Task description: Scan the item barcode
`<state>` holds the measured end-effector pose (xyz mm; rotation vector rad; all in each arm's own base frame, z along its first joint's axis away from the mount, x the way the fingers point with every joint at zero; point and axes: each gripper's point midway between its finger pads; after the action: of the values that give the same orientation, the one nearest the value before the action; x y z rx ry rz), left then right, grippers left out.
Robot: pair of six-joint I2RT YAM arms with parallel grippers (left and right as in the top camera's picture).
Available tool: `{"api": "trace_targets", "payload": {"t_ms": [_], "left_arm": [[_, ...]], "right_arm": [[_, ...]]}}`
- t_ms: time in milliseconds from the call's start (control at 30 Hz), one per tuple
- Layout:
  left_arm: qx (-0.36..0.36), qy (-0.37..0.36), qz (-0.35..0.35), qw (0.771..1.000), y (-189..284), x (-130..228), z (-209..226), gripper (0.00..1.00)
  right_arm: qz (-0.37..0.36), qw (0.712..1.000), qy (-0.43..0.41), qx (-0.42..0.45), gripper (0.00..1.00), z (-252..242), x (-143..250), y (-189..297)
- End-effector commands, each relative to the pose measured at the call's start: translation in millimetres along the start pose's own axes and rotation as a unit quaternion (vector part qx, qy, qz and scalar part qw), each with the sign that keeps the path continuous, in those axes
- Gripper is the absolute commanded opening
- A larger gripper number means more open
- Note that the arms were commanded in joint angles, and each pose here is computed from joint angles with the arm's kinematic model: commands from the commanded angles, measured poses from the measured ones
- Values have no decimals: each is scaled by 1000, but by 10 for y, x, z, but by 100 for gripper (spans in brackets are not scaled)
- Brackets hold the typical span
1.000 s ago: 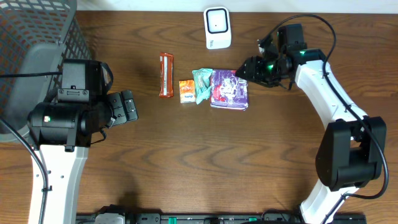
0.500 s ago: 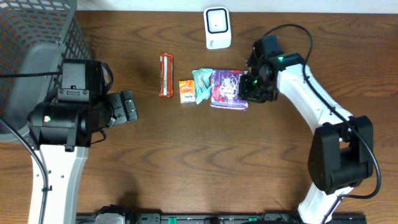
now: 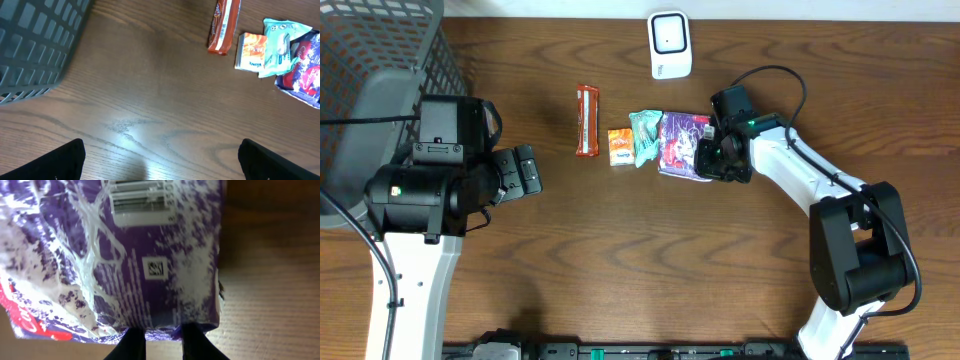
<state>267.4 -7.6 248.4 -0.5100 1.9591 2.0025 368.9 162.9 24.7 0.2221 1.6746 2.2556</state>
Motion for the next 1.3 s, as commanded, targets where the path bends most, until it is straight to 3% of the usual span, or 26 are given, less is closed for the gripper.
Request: {"api": "trace_targets", "payload": {"t_ms": [0,200,467,567,833,1033,1100,1167,1200,1267], "left_arm": [[-1,7,-2,1000,15,-4,7,98],[-1,7,-2,1000,15,-5,7,98],[-1,7,-2,1000,15,-4,7,98],[-1,7,-2,1000,15,-4,7,98],[-1,7,-2,1000,15,-4,7,98],[-1,7,-2,1000,15,-4,7,98],[-1,7,-2,1000,15,-4,7,98],[-1,7,-2,1000,14,-4,7,98],[-1,7,-2,1000,15,-4,7,98],[-1,7,-2,1000,15,-4,7,98]], "right_arm": [[-48,997,-30,61,17,-295,-191,-34],[-69,993,-48,81,16,-545,-394,34],[-53,997,-53,34,24,-383,-469,136],[-50,997,-51,18,35,-267,-508,223],[-23,999,-19,26,54,-74,-515,682],[39,998,5,-39,64,255,-283,847],[58,996,8,-63,84,358,-197,848],[66,995,17,-72,95,425,-139,846],[67,995,20,-72,99,445,-119,841],[69,995,30,-72,99,497,-67,828]]}}
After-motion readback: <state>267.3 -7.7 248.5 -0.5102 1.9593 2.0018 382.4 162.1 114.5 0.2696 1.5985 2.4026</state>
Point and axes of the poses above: each gripper's point midway between its finger pads, its own y axis back along the fingers, its own z axis along the line the jaws close on, x = y × z, and after that the axes turned 12 degrees about -y, right-handed
